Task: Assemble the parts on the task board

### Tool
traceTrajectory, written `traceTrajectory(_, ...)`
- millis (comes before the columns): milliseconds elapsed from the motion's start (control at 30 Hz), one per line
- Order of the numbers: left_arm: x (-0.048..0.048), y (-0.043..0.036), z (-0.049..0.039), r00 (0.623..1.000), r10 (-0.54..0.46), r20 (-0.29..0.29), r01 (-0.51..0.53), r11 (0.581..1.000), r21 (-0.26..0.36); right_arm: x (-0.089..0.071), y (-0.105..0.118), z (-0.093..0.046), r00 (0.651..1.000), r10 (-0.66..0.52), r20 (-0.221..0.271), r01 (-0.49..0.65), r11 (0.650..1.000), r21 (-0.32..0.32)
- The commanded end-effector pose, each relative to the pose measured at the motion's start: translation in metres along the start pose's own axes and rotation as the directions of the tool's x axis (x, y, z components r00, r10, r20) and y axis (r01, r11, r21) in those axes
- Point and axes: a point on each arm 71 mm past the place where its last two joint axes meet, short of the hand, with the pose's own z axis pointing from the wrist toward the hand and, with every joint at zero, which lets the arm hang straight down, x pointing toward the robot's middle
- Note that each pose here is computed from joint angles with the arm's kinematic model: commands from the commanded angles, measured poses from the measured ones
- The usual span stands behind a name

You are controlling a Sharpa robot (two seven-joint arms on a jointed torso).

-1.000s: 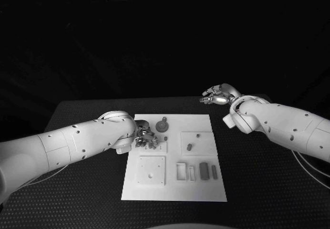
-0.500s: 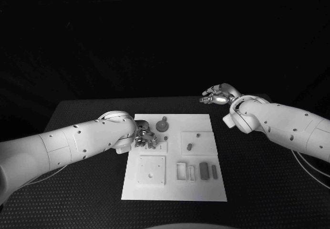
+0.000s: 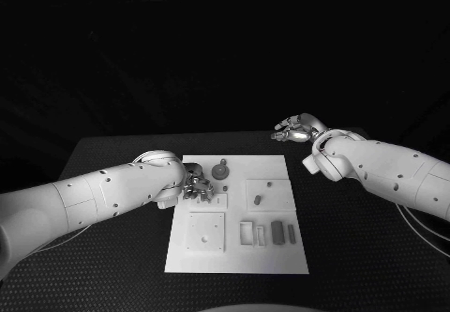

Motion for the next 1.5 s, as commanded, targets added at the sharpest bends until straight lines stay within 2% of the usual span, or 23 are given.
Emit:
traceTrajectory(33,0.0027,-0.0018,0.0008,1.0,0.01,-0.012,-0.01,1.0,0.009,0.0015,0.001,0.0001,1.0,-0.009,-0.012,0.009,1.0,-0.01)
traceTrajectory(433,0.0053,-0.004,0.0008,0.999,0.013,-0.04,-0.013,1.0,0.017,0.0014,0.0008,0.0001,1.0,-0.009,-0.013,0.009,1.0,-0.009)
traceTrajectory(1300,0.0049,-0.0058,0.0022,0.999,0.017,-0.041,-0.016,1.0,0.019,0.0021,0.0014,0.0002,1.0,-0.009,-0.015,0.008,1.0,-0.011)
traceTrajectory(1500,0.0092,-0.0087,0.0037,0.997,0.05,-0.054,-0.049,0.999,0.02,0.0032,0.0021,0.0006,1.0,-0.008,-0.019,0.008,1.0,-0.011)
